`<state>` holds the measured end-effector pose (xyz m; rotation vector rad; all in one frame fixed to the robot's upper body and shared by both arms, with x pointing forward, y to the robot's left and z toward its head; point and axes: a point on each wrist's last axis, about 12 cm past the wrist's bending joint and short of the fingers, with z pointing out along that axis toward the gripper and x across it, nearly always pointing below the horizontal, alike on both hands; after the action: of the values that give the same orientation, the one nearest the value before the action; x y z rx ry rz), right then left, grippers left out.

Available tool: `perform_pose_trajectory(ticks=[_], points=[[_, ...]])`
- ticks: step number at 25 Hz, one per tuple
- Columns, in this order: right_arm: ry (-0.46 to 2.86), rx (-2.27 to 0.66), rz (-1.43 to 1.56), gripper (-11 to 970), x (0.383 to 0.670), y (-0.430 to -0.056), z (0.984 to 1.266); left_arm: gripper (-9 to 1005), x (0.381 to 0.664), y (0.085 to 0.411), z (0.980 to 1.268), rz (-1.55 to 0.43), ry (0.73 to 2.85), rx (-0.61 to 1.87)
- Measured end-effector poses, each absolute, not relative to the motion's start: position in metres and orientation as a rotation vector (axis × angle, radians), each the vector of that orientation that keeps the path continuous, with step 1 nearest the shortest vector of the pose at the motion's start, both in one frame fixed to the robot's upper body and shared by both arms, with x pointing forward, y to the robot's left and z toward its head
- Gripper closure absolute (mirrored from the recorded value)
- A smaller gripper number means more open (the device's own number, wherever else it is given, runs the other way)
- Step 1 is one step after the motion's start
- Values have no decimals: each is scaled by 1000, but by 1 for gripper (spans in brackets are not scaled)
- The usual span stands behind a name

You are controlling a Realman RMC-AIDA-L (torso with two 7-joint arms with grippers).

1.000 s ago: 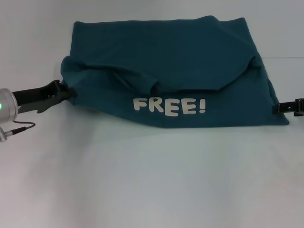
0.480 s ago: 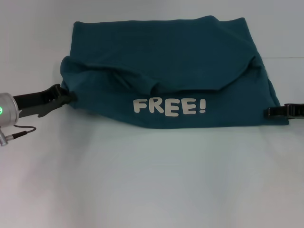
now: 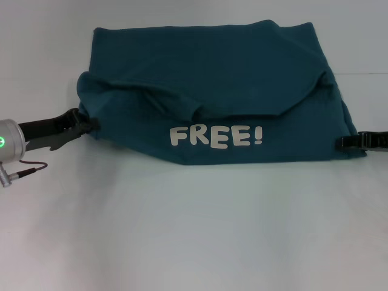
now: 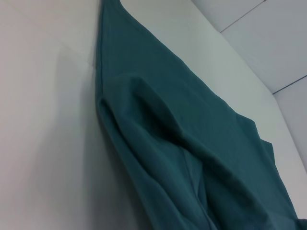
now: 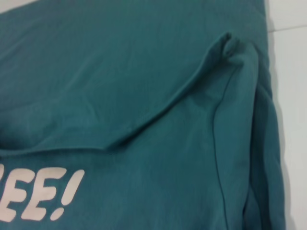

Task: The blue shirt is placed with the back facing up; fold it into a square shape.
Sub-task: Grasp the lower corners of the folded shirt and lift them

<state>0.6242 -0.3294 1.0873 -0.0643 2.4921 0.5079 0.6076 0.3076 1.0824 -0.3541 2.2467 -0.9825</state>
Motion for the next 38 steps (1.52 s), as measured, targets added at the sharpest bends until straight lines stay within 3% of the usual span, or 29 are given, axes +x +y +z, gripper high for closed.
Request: perform_pose_trajectory(ticks=[5, 19, 27, 36, 38], points=[[2489, -55, 517, 387, 624, -330, 1087, 979, 607, 307, 1082, -985, 2248, -354], [2498, -37, 517, 841, 623, -336, 1090, 980, 606, 306, 1082, -995, 2251, -351], [2536, -57, 591, 911, 615, -347, 1107, 979, 595, 313, 1087, -1017, 2308, -248], [2731, -132, 759, 918, 582, -365, 1124, 980, 557, 335, 1106, -1163, 2412, -47], [2767, -138, 795, 918, 575, -367, 1124, 980, 537, 345, 1114, -1229, 2476, 20]])
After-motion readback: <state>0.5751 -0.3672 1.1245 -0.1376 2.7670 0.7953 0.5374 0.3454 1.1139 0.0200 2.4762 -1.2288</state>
